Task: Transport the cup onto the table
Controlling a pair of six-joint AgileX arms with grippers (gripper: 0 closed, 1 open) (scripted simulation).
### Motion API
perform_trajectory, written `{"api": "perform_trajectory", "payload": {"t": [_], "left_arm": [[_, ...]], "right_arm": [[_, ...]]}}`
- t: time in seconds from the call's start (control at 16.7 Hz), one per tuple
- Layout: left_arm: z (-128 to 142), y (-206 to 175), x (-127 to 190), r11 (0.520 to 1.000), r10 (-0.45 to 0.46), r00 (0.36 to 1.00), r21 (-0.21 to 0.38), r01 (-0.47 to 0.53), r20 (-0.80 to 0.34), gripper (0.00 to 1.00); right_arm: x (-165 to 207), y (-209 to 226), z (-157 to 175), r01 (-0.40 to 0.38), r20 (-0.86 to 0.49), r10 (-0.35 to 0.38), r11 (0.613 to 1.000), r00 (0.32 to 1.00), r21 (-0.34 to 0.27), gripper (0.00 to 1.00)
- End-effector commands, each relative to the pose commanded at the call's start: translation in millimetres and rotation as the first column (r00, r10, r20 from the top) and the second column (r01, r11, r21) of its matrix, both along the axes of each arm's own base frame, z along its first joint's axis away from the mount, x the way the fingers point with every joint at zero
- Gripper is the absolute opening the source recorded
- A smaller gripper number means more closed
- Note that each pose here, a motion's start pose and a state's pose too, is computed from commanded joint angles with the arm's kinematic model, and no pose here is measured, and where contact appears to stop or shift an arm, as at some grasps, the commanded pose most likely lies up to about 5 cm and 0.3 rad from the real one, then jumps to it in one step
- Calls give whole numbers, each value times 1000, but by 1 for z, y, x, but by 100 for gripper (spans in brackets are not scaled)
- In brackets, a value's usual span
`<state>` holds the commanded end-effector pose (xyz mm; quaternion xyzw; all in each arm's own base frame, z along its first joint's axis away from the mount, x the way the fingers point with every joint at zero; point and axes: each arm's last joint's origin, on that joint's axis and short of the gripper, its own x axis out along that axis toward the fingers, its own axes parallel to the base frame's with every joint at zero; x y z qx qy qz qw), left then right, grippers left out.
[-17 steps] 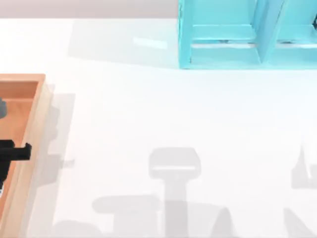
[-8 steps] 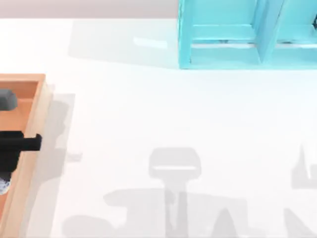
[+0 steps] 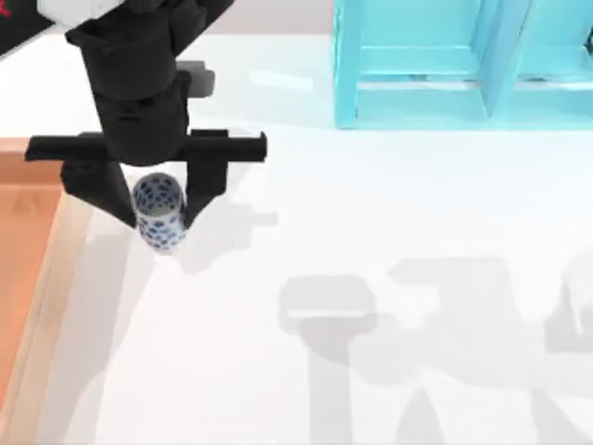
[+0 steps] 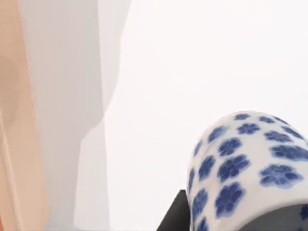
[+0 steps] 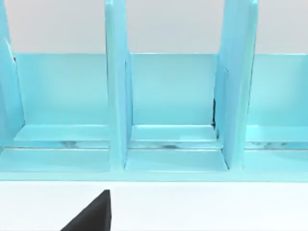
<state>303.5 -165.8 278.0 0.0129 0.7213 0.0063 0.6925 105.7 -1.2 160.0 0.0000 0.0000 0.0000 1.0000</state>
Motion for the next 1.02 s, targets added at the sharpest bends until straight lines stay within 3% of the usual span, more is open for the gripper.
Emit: {"api": "perform_trajectory", "payload": {"t": [0.18,0.48,0.66,1.02], "left_arm": [[0,-75,13,1000,-2,999,-16,3,32,0],[-21,-169,-7,1000,-8,999,-23,9,47,0],[-30,-189,-16,1000,-10,999,-20,11,48,0],[-33,-188,-14,1000,-9,999,-20,10,47,0]], "right_arm": [[0,0,0,0,0,0,1000,1000,0,100],[0,0,0,0,0,0,1000,1000,0,100],[0,0,0,0,0,0,1000,1000,0,100],[0,0,0,0,0,0,1000,1000,0,100]]}}
